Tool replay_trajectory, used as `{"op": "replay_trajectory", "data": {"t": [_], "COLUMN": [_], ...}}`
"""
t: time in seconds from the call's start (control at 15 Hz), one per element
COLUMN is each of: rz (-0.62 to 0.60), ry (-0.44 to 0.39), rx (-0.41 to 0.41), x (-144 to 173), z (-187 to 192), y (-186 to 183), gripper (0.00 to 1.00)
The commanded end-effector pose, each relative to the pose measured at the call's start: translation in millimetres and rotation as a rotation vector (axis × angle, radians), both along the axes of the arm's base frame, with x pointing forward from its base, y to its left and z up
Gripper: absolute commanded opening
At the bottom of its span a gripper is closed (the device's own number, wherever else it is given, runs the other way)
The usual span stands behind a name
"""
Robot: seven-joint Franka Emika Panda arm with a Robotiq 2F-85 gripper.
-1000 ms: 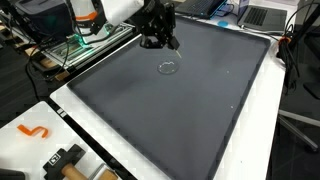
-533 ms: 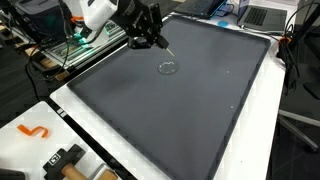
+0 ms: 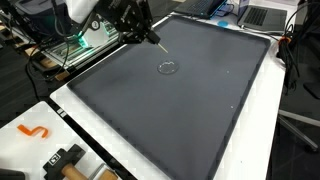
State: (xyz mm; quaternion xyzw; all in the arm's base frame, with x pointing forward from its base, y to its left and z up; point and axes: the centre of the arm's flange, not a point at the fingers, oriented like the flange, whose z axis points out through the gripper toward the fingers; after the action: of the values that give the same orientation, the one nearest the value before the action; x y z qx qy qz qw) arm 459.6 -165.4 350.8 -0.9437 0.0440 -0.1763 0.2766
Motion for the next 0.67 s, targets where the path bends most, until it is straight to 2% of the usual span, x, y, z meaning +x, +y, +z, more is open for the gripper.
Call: {"op": "replay_trajectory", "data": {"t": [0.0,0.6], "rz": [-0.009,0.001], "ry": [-0.046,-0.063], "rx": [-0.016,-0.055], "x": [-24.7,-47.7], "z": [1.0,0.7], "y": [7.0,23.7], "gripper": [0.03,0.03]}}
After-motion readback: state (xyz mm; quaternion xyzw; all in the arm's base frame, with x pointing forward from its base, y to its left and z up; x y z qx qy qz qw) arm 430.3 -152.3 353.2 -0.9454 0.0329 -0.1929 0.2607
